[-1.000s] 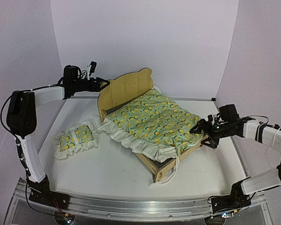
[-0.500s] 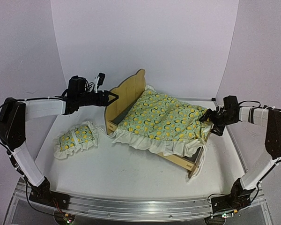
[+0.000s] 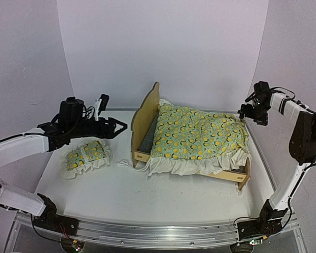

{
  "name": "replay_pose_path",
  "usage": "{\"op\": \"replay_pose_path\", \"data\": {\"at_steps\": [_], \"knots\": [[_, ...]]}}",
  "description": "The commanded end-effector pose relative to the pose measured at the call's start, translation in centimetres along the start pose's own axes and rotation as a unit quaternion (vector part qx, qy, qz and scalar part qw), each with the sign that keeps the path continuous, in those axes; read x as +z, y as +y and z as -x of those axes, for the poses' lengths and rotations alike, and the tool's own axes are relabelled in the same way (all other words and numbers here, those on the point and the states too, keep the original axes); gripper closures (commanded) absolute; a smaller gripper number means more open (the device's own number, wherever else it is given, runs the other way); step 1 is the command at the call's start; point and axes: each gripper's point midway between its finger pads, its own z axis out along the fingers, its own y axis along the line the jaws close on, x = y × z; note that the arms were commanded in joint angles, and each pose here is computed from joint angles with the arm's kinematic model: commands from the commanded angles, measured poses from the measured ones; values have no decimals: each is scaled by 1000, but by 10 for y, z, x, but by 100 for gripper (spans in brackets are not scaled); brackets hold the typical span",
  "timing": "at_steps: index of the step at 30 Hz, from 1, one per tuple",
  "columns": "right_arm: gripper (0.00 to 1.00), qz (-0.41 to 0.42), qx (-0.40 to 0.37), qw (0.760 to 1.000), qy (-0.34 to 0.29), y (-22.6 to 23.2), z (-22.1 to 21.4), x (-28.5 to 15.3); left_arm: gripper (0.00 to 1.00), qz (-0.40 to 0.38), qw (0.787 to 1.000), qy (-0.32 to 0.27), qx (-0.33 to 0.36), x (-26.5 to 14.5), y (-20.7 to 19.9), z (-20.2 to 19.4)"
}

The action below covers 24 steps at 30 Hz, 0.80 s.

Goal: Set up the pet bed

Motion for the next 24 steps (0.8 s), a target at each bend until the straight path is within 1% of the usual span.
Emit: {"op": "replay_pose_path", "data": {"at_steps": [1,3,4,5,7,9,10,12,14,16,17,21,22,24], "knots": [[2,-93,-73,987,-111,4,39,-107,18,122,989,-70,44,-56,13,37],[2,-78,-151,975,-145,49,33,-139,17,125,988,-86,41,-69,10,38],[2,-56,-201,965,-156,81,20,-151,17,120,988,-88,34,-71,8,35],[2,-18,-247,955,-163,116,3,-161,17,110,990,-85,28,-71,6,31],[2,58,-339,923,-174,182,-44,-177,18,94,993,-67,17,-66,5,16],[2,134,-429,873,-187,246,-103,-191,18,87,995,-55,2,-63,8,3],[2,157,-477,843,-193,272,-137,-195,18,86,995,-51,-4,-62,10,-3],[2,176,-576,771,-208,308,-200,-195,19,83,995,-51,-16,-62,12,-13],[2,164,-651,707,-223,328,-244,-185,19,76,995,-52,-27,-62,13,-21],[2,142,-713,650,-221,339,-279,-159,19,71,995,-51,-39,-61,15,-30],[2,137,-730,629,-228,345,-289,-152,19,68,996,-48,-44,-61,16,-36],[2,102,-784,559,-251,355,-323,-113,20,55,996,-36,-62,-59,18,-54],[2,89,-792,545,-261,357,-327,-108,20,49,996,-38,-64,-59,16,-56],[2,70,-795,527,-291,364,-332,-102,20,43,996,-36,-71,-60,16,-64]]}}
